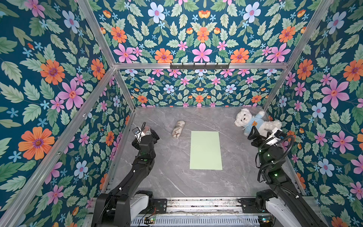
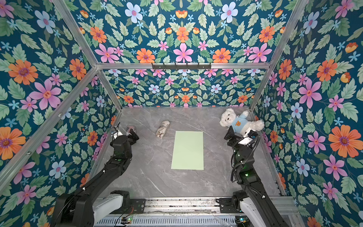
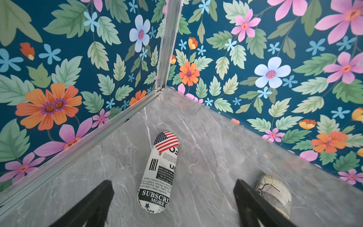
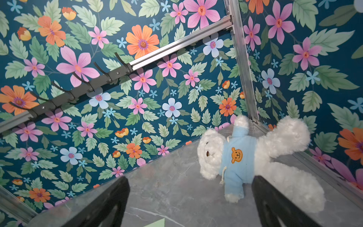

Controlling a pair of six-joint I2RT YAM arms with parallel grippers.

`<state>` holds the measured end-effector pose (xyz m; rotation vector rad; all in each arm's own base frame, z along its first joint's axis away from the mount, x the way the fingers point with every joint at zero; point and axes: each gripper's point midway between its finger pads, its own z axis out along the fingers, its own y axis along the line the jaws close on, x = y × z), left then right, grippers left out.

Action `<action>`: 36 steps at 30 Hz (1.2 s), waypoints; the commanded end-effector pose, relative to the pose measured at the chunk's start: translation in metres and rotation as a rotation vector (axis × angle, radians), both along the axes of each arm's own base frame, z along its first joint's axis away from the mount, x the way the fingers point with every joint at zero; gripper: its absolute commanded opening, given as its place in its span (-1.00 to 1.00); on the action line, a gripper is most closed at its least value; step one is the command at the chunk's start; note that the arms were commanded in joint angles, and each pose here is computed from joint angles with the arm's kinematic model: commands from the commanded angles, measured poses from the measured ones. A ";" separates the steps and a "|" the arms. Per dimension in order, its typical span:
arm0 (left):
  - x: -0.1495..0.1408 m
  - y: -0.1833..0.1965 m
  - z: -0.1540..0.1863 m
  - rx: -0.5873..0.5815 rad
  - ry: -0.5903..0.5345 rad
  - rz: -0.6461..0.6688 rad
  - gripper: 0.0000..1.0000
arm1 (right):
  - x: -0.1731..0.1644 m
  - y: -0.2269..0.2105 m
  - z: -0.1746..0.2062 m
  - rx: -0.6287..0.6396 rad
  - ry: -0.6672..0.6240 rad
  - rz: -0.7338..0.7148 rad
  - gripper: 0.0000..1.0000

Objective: Fold the rectangular paper in half along the long edge
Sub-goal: Pick up the paper from the center of the board.

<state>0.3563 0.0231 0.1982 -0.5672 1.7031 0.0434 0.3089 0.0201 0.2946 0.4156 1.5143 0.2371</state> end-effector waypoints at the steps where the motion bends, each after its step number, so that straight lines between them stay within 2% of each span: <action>1: 0.016 -0.022 0.017 -0.052 -0.061 -0.114 0.99 | 0.006 -0.002 -0.033 0.036 0.228 -0.034 0.99; 4: 0.024 -0.036 0.014 -0.092 -0.078 -0.183 0.99 | 0.019 0.019 -0.034 0.036 0.276 0.064 0.99; 6: 0.024 -0.039 0.014 -0.113 -0.121 -0.200 0.99 | 0.026 0.016 -0.043 0.094 0.301 0.027 0.99; 8: 0.023 -0.043 0.019 -0.112 -0.148 -0.231 0.99 | 0.030 0.030 -0.045 0.076 0.307 0.101 0.99; 14: 0.040 -0.050 -0.003 -0.087 0.036 -0.247 0.99 | 0.033 0.018 -0.065 -0.010 0.398 0.034 0.99; 19: 0.059 -0.067 -0.038 -0.156 0.236 -0.291 0.99 | 0.045 0.022 -0.088 -0.013 0.487 0.024 0.99; 23: 0.058 -0.074 -0.051 -0.221 0.289 -0.304 0.99 | 0.048 0.033 -0.094 -0.015 0.500 0.090 0.99; 25: 0.055 -0.075 -0.053 -0.214 0.304 -0.307 0.97 | 0.046 0.031 -0.099 0.002 0.527 0.070 0.90; 26: 0.053 -0.074 -0.053 -0.203 0.306 -0.296 0.89 | 0.045 0.029 -0.102 0.005 0.538 0.059 0.80; 27: 0.050 -0.072 -0.052 -0.181 0.303 -0.289 0.62 | 0.044 0.027 -0.108 0.013 0.560 0.041 0.69; 28: 0.048 -0.071 -0.049 -0.151 0.293 -0.285 0.34 | 0.044 0.027 -0.112 0.030 0.578 0.041 0.47; 29: 0.046 -0.070 -0.047 -0.122 0.289 -0.272 0.07 | 0.045 0.030 -0.115 0.047 0.593 0.052 0.16; 30: 0.044 -0.070 -0.044 -0.093 0.281 -0.271 -0.50 | 0.047 0.035 -0.117 0.070 0.600 0.074 -0.36; 31: 0.042 -0.069 -0.041 -0.084 0.268 -0.259 -0.75 | 0.048 0.042 -0.118 0.092 0.598 0.108 -0.53; 32: 0.041 -0.070 -0.040 -0.093 0.258 -0.260 -0.77 | 0.049 0.052 -0.117 0.105 0.595 0.166 -0.51; 33: 0.041 -0.077 -0.035 -0.111 0.230 -0.300 -0.70 | 0.051 0.060 -0.117 0.104 0.590 0.216 -0.15; 34: 0.040 -0.085 -0.032 -0.126 0.199 -0.348 -0.53 | 0.051 0.062 -0.119 0.101 0.590 0.228 0.16; 35: 0.040 -0.092 -0.029 -0.139 0.183 -0.389 -0.52 | 0.051 0.061 -0.122 0.088 0.594 0.225 0.12; 36: 0.039 -0.100 -0.030 -0.151 0.184 -0.431 -0.50 | 0.051 0.050 -0.129 0.063 0.620 0.158 -0.15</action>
